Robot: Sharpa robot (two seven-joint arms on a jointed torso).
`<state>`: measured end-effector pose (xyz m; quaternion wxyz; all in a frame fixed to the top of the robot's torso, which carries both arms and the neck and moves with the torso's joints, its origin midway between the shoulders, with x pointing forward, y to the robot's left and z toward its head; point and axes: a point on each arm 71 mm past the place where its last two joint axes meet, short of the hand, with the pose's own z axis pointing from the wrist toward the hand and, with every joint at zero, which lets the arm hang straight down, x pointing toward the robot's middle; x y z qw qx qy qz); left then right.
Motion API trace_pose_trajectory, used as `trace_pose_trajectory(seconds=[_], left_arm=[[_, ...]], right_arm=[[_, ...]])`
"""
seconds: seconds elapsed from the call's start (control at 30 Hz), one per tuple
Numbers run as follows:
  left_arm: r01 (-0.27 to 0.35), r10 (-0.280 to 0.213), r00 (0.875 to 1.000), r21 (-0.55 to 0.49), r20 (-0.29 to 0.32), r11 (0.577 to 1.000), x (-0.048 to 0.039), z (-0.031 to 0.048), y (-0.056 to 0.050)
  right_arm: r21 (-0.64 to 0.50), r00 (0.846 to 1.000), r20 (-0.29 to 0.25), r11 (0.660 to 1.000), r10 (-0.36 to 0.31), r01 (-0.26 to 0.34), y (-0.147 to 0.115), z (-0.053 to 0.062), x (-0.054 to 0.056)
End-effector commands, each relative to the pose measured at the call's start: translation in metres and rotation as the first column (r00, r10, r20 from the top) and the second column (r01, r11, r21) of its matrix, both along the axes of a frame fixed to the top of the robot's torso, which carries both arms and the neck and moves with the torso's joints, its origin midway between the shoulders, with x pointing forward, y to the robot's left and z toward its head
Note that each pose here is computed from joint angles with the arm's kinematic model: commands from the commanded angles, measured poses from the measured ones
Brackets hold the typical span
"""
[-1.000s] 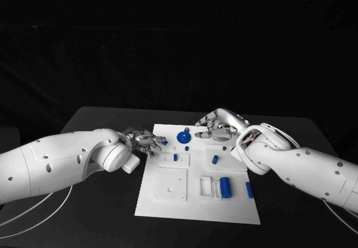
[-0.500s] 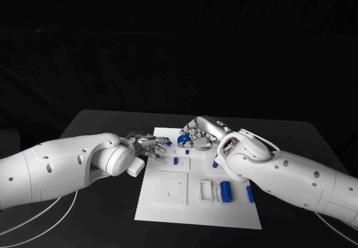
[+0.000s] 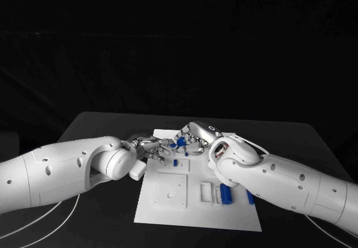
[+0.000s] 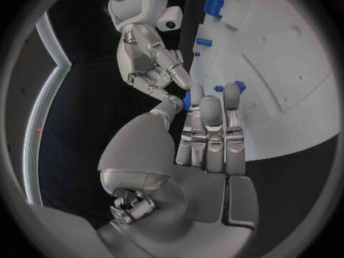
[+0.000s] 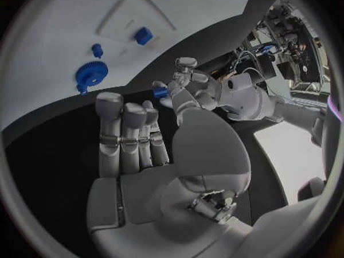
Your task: Assemble the parts on the task board
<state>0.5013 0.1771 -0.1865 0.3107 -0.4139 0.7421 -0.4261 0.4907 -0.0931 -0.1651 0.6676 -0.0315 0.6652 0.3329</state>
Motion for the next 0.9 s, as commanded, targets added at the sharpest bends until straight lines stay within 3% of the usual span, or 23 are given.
trace_pose_trajectory(seconds=[0.03, 0.9], left_arm=[[0.036, -0.035, 0.999, -0.046, 0.009, 0.998, -0.0014, 0.0034, -0.0051], [0.047, -0.047, 0.999, -0.039, 0.002, 0.998, -0.0030, 0.0030, -0.0042]], right_arm=[[-0.014, 1.000, -0.018, 1.000, -0.006, 0.006, 0.0025, -0.0022, -0.0001], [0.028, 1.000, -0.014, 0.999, 0.019, -0.018, 0.0036, -0.0016, -0.0035]])
